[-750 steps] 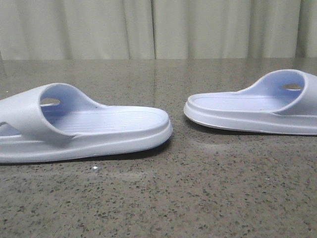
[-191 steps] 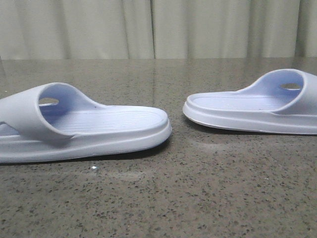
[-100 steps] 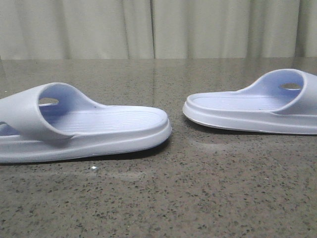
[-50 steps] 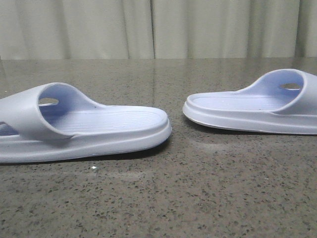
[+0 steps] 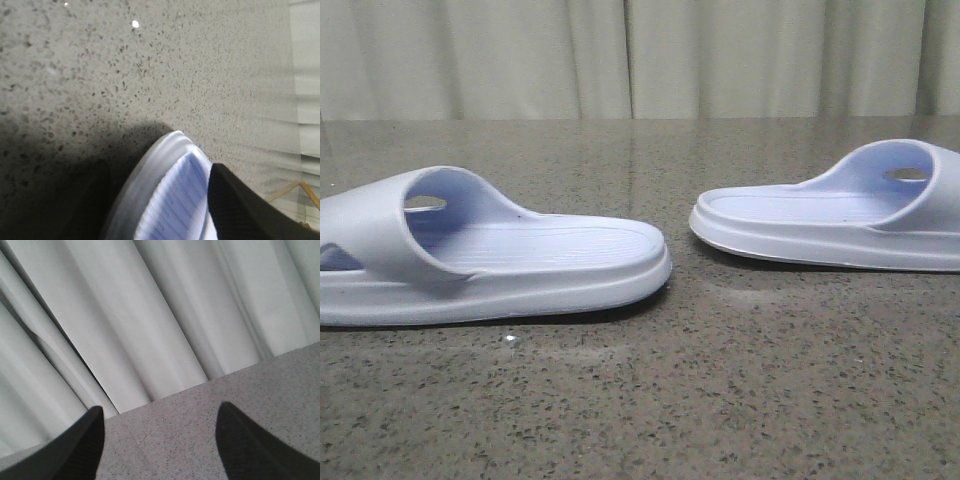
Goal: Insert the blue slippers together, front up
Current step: 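Lower the left gripper onto the slipper's toe edge and close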
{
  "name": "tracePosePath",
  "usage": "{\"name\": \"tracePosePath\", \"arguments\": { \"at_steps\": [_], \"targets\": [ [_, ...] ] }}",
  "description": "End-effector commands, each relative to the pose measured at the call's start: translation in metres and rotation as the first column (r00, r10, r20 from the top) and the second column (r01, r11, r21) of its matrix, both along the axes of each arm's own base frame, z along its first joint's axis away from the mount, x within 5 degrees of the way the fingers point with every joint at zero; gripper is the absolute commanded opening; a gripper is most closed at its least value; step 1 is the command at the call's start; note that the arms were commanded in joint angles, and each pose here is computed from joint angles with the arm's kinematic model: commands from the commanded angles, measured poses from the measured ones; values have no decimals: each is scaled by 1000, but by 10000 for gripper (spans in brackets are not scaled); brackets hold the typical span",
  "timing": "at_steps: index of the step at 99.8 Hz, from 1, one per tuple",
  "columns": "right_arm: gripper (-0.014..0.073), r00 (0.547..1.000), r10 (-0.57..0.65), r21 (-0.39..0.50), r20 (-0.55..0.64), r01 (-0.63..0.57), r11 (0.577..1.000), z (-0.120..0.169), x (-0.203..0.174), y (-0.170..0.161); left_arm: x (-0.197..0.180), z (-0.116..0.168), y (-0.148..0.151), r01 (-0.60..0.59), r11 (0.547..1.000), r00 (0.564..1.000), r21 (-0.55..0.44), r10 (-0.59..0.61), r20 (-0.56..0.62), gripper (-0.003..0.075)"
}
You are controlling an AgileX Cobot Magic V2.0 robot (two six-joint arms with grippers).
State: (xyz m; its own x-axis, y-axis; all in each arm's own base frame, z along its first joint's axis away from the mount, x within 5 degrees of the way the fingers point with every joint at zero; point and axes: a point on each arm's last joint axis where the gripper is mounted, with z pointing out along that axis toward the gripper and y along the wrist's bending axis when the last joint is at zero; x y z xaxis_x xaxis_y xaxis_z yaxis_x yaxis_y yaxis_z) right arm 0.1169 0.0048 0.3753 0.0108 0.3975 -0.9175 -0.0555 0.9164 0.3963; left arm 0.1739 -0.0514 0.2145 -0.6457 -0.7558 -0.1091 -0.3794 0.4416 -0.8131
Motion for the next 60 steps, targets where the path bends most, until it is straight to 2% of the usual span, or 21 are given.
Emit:
{"name": "tracePosePath", "arguments": {
  "at_steps": [1, 21, 60],
  "targets": [
    [414, 993, -21, -5, 113, 22, 1000, 19, -1, -2, 0, -4, -5, 71, 997, 997, 7, -71, -23, 391],
    [414, 993, -21, -5, 116, 22, 1000, 19, -1, -2, 0, -7, -7, 106, 994, 994, 6, -106, -35, 391],
    [414, 993, -22, -5, 118, 23, 1000, 19, -1, -2, -10, -10, -12, 267, 962, 963, 54, -264, -58, 391]
  ]
}}
